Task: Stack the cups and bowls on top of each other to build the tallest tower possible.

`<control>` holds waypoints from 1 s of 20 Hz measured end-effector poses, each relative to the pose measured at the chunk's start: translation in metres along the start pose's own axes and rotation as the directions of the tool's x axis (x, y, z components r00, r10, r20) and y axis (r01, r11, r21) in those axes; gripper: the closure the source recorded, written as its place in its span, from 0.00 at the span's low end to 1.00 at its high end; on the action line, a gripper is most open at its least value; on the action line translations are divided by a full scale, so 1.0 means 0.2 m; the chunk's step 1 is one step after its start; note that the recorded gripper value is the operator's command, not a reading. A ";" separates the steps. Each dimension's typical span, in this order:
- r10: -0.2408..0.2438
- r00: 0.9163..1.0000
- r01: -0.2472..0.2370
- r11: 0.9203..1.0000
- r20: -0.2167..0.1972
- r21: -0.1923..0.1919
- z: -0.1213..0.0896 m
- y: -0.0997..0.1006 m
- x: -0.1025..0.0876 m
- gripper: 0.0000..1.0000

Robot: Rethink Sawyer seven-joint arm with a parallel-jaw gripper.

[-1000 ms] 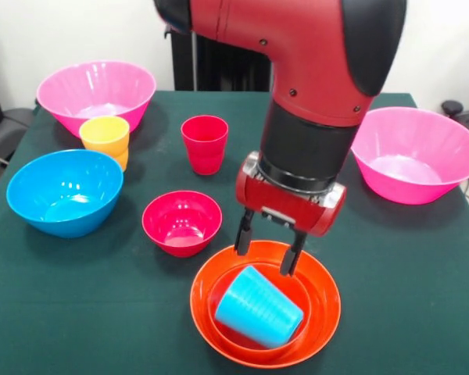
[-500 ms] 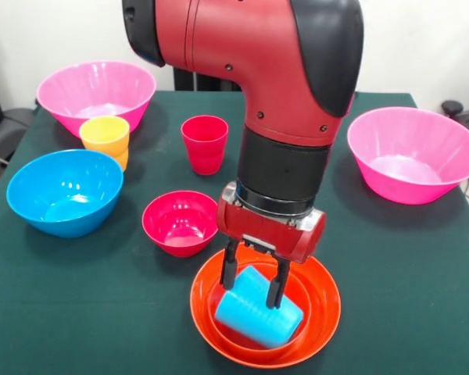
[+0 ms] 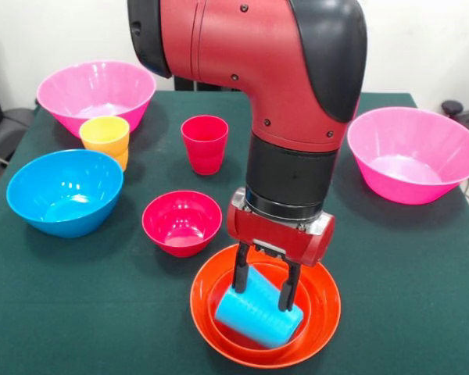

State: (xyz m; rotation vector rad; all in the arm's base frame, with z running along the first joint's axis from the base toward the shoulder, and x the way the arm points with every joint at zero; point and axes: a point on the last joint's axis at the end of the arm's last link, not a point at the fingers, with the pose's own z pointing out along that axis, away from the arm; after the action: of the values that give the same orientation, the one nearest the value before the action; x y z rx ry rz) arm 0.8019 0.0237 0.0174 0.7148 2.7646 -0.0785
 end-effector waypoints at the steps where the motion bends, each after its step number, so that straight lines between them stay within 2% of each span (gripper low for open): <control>1: -0.003 1.000 0.003 1.000 -0.006 0.004 0.00 0.00 0.01 0.00; 5: -0.013 0.998 0.016 0.999 -0.057 0.040 -0.01 -0.02 0.05 0.00; 8: -0.025 0.994 0.033 0.997 -0.108 0.075 -0.04 -0.03 0.08 0.00; 9: -0.032 0.990 0.046 0.994 -0.136 0.096 -0.05 -0.03 0.11 0.00; 13: -0.045 0.983 0.069 0.989 -0.176 0.128 -0.06 -0.05 0.15 0.00; 20: -0.065 0.981 0.093 0.984 -0.181 0.153 -0.06 -0.09 0.16 0.00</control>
State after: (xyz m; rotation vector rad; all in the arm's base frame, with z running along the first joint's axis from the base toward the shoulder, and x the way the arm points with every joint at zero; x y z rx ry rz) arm 0.7632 0.0237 0.0186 0.6807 2.9821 -0.2698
